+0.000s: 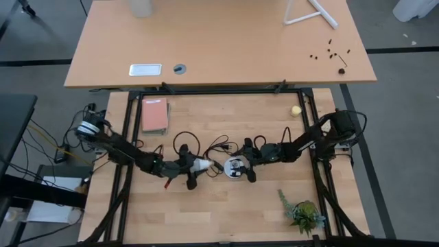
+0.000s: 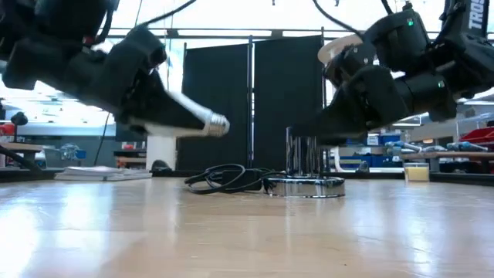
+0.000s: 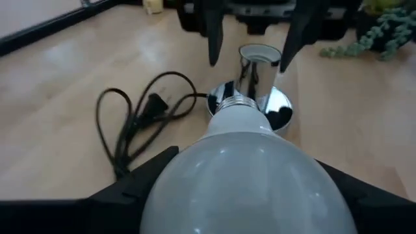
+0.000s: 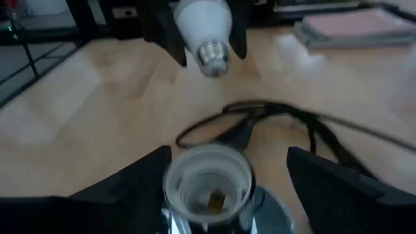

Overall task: Screw lightbulb
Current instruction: Insert the lightbulb into the silver lamp

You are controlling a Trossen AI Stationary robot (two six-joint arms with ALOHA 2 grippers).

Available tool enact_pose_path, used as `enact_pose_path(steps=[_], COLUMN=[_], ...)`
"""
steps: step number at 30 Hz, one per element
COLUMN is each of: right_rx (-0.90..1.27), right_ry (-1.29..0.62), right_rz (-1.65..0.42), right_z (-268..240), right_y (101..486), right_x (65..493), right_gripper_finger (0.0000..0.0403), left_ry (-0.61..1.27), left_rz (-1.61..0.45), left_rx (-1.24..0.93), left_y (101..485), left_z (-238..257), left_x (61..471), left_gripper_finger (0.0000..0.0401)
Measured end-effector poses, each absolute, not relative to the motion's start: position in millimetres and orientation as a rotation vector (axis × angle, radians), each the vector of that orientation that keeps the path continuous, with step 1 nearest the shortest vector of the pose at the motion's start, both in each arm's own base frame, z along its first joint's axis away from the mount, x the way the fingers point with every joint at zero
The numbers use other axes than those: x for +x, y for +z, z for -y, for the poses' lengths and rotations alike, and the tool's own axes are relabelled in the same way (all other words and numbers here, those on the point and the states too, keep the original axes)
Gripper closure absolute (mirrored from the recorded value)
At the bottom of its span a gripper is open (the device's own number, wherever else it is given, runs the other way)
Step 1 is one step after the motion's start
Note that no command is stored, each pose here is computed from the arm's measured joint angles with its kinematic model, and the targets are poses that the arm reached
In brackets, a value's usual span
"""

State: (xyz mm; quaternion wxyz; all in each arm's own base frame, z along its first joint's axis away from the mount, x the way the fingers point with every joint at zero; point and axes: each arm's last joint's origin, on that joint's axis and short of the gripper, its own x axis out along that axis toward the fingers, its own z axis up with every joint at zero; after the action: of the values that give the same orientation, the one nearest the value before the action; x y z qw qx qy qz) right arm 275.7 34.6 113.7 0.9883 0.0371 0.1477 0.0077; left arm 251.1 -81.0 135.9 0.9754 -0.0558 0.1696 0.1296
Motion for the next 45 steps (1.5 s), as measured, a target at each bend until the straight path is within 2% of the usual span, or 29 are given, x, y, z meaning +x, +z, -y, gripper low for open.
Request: enact_pose_path(steps=[10,15,23,31,37,45], right_rx=[0.068,0.135,0.202,0.219,0.242,0.236], right_ry=[-0.034,-0.106,-0.167,-0.146,-0.121,-0.115], right_rz=[-0.350,-0.380,-0.401,-0.426,-0.403,-0.368], right_z=[-31.4,-32.6,-41.1,-48.8,-54.6,-55.7], right_y=[150.0,158.1,160.1,160.6,166.8,175.0], right_x=[258.6,249.9,242.9,238.1,235.1,231.8], right_gripper_finger=[0.0092,0.0099,0.0103,0.0103,0.0103,0.0103], left_ry=[0.240,0.186,0.093,0.029,-0.003,0.015], left_rz=[-0.591,-0.571,-0.566,-0.710,-0.783,-0.753], left_rx=[0.025,0.014,-0.046,0.045,0.088,0.076], left_y=[200.8,221.3,225.8,226.8,224.2,228.1], left_z=[78.1,68.1,55.0,60.4,61.9,52.5], left_x=[295.8,309.5,344.2,382.8,397.0,401.2], left_gripper_finger=[0.0144,0.0143,0.0142,0.0142,0.0142,0.0142])
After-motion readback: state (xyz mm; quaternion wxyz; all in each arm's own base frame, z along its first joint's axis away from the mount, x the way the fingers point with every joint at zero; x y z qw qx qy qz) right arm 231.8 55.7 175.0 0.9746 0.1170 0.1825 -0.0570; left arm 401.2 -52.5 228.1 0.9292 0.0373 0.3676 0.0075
